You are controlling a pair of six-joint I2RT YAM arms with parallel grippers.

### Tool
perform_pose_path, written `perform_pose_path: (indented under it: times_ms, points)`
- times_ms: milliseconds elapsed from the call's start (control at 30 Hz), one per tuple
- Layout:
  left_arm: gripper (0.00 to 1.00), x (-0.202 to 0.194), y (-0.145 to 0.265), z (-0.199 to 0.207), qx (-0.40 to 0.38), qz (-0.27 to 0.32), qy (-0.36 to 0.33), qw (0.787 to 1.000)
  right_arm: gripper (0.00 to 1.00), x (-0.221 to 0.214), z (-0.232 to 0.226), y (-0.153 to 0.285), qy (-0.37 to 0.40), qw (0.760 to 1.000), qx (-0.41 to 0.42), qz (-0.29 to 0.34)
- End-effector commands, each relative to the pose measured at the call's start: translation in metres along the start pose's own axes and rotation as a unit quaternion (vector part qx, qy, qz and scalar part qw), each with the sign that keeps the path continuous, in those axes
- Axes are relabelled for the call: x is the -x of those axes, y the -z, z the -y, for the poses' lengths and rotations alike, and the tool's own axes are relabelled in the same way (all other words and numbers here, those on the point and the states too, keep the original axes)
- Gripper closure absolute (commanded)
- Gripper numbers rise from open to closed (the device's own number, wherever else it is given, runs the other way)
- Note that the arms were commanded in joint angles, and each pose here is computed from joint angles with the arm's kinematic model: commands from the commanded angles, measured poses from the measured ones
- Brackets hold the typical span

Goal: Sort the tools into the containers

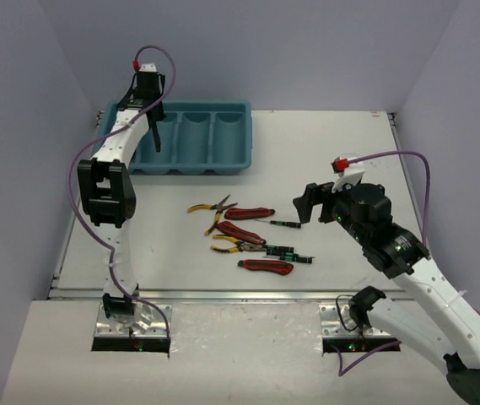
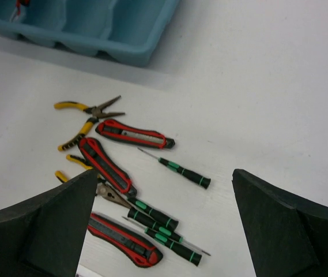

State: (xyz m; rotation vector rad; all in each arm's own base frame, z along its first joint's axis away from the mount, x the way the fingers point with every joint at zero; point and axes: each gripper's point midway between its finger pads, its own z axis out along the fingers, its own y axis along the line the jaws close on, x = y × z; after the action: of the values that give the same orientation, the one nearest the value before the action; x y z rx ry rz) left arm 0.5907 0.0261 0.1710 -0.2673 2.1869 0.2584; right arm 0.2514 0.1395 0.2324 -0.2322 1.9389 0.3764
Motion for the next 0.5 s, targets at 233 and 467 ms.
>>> perform_pose_path:
  times_ms: [233,467]
  points:
    - [0.00,0.033,0.007,0.010,-0.061,0.044,0.009,0.997,0.01,-0.034,-0.030,-0.027,0.014,0.994,0.081,-0.077]
    - [0.00,0.111,0.187,-0.015,-0.119,0.146,0.227,0.956,0.08,-0.063,-0.056,-0.064,0.092,0.970,0.165,-0.156]
